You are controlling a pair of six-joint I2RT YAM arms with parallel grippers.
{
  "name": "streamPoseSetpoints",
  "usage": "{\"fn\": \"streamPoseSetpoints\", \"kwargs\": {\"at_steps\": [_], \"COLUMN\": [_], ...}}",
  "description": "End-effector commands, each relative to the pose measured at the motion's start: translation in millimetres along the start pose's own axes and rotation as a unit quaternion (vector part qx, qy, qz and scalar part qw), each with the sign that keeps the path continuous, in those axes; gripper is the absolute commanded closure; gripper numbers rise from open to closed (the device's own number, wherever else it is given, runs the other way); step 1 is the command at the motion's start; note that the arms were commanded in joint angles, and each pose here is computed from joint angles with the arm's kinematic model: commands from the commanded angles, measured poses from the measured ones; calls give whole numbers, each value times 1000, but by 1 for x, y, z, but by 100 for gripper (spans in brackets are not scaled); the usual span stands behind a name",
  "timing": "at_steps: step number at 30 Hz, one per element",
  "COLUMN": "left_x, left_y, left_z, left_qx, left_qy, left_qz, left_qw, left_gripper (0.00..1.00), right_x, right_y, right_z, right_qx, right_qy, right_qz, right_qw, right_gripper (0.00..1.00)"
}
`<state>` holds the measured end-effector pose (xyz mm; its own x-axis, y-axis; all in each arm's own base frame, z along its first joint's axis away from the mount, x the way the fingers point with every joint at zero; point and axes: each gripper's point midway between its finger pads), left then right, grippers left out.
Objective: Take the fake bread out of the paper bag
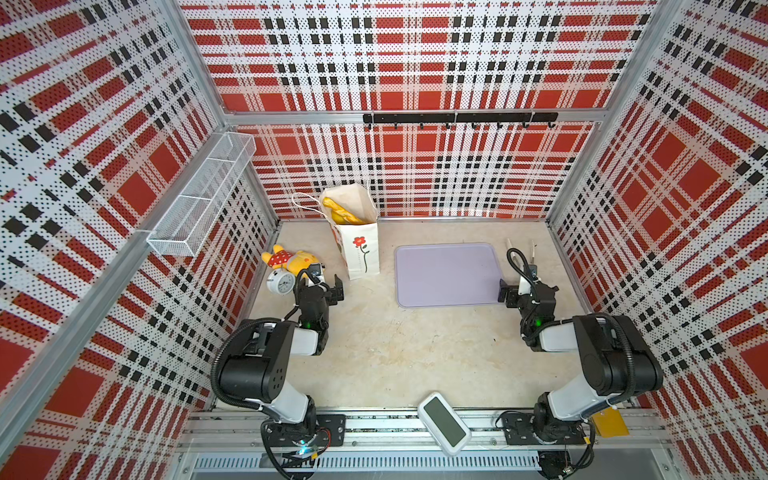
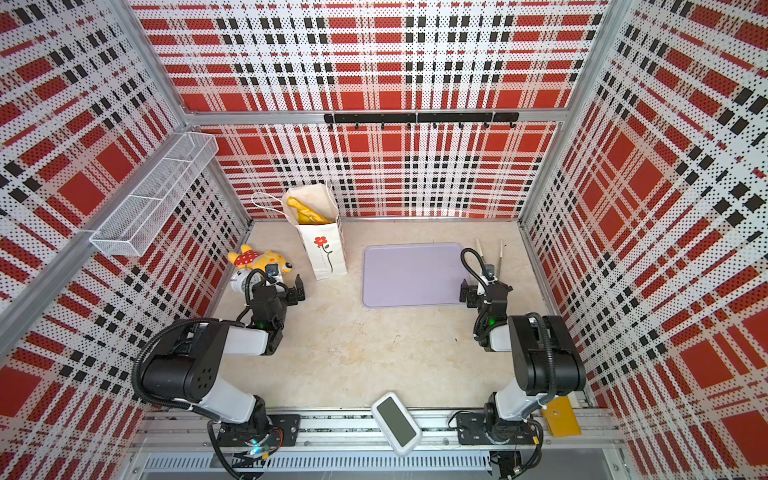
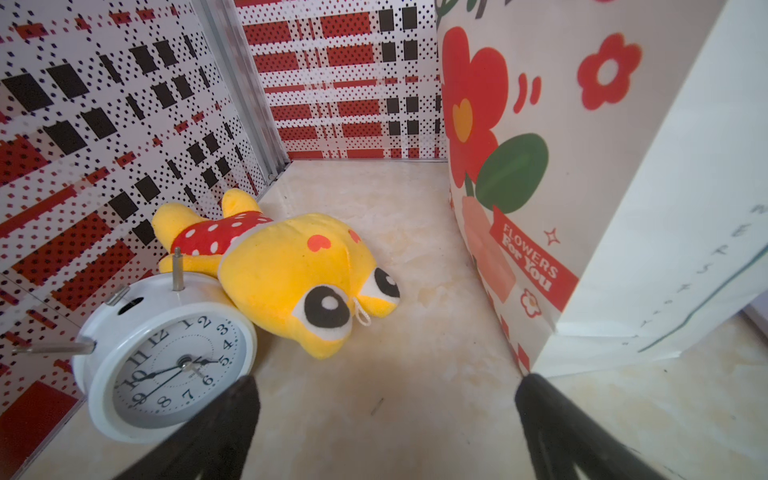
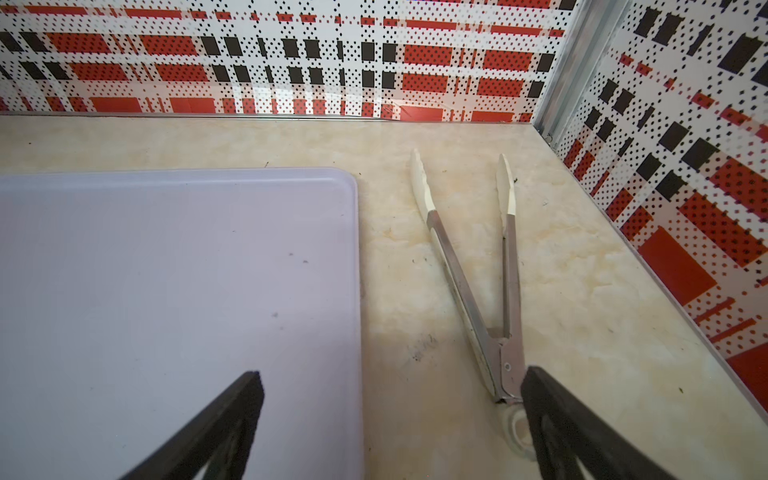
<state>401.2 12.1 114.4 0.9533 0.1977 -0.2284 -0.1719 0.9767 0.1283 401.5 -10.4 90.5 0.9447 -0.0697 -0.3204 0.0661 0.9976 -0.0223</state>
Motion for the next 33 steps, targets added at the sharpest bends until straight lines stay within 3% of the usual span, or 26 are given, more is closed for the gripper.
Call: {"fn": "streamPoseSetpoints", "kwargs": {"at_steps": [1,6,9,12,15,19,25,33], "left_x": [0,-16,-35,-57,-81,-99,-64,7], "left_y": [1,-2,1,-5,7,31,26,-3], "left_z": [7,32,69,109,150,196,229,221], "left_qx": [-12,33,57,28,-48,-134,-147,-161], "left_qy": [-13,-25,-27,2,38,116,215,273], "left_qz": [-1,60,116,109,95,103,88,65], "left_qw": [1000,997,991,994,994,979,962,946], "left_gripper": [0,0,1,1,1,1,1,0], "right_x": [0,-39,-68,-90,-102,-102,-104,-121], "right_y": [0,-39,-57,-52,-29,6,49,68], "right_z": [19,53,84,115,143,159,170,143], "right_qx": [5,55,135,191,209,238,271,217], "right_qy": [-34,-77,-69,-42,-8,79,135,188], "right_qz": [-5,-107,-142,-95,-20,66,180,201], "right_qw": [999,990,978,976,978,966,936,937], "right_gripper": [0,0,0,0,0,0,0,1]}}
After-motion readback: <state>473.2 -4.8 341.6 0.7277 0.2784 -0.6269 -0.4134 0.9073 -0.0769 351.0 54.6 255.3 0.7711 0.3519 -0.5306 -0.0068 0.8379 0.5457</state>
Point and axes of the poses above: each gripper's point midway between its finger pads, its own x axis out along the fingers, its own y axis along the line the jaws close on, z = x × y, and after that the axes turned 2 degrees about x, right-handed
